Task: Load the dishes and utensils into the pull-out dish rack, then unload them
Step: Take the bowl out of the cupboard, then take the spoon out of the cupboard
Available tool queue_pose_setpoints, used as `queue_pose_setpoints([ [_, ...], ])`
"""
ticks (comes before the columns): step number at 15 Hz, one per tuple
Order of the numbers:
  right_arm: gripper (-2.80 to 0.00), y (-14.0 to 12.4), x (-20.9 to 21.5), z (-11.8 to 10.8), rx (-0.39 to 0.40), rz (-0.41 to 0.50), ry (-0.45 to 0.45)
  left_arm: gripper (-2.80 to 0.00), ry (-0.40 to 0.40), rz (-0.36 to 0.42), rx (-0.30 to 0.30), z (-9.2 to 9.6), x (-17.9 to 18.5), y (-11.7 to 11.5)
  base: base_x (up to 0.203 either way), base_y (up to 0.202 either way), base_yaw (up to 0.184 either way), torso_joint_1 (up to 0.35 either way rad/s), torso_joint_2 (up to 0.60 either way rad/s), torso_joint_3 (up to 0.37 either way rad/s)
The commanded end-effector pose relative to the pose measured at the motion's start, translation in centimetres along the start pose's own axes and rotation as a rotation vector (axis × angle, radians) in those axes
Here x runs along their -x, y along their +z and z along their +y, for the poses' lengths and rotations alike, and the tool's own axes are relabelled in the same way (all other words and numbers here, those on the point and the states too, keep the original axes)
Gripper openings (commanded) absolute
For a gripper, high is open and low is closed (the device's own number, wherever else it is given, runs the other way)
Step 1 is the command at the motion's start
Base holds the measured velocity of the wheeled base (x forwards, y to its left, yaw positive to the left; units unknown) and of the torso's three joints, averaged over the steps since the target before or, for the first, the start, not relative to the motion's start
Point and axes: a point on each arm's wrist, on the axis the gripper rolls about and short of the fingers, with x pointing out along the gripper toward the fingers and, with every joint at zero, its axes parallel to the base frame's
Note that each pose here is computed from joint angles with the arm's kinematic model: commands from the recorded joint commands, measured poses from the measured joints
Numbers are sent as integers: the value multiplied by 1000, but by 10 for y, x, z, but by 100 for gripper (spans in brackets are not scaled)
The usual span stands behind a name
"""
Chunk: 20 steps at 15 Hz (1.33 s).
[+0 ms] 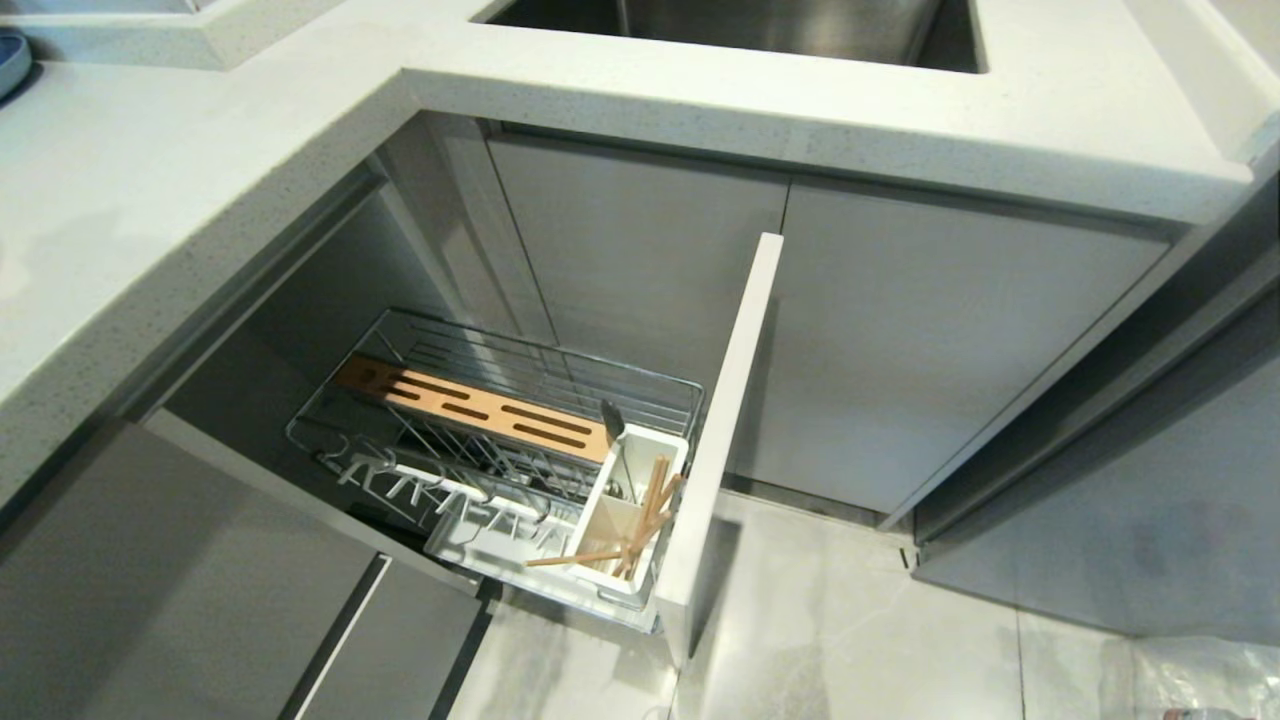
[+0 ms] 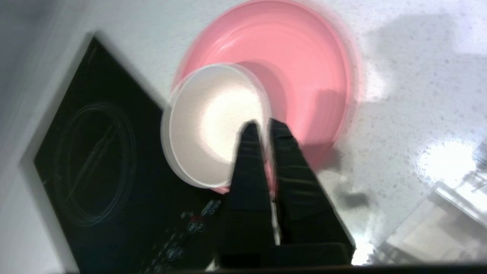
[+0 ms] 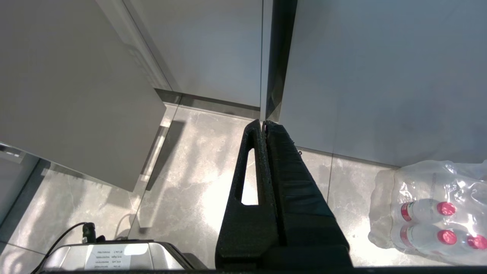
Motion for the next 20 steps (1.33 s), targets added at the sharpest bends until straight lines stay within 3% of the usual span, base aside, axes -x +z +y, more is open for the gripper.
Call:
queue_pose_setpoints([
  [1, -280, 0, 0, 0, 0, 1, 0, -280, -78, -79, 74, 5, 25, -5, 0, 0, 0, 0, 0, 0],
  [5, -280, 0, 0, 0, 0, 1, 0, -280, -377, -177, 318, 1, 41, -6, 0, 0, 0, 0, 0, 0],
  [7, -280, 0, 0, 0, 0, 1, 0, -280, -534, -169, 432, -6, 41, -3, 0, 0, 0, 0, 0, 0],
  [9, -280, 0, 0, 0, 0, 1, 0, -280, -693, -119, 496, -28, 35, 3, 0, 0, 0, 0, 0, 0],
  [11, -280, 0, 0, 0, 0, 1, 0, -280, -769, -22, 500, -71, 20, 10, 0, 0, 0, 0, 0, 0],
  [14, -280, 0, 0, 0, 0, 1, 0, -280, -840, 119, 460, -136, 7, 12, 0, 0, 0, 0, 0, 0],
  [17, -280, 0, 0, 0, 0, 1, 0, -280, -827, 247, 412, -196, -8, 3, 0, 0, 0, 0, 0, 0],
  [20, -280, 0, 0, 0, 0, 1, 0, -280, -859, 385, 370, -241, -21, -12, 0, 0, 0, 0, 0, 0],
])
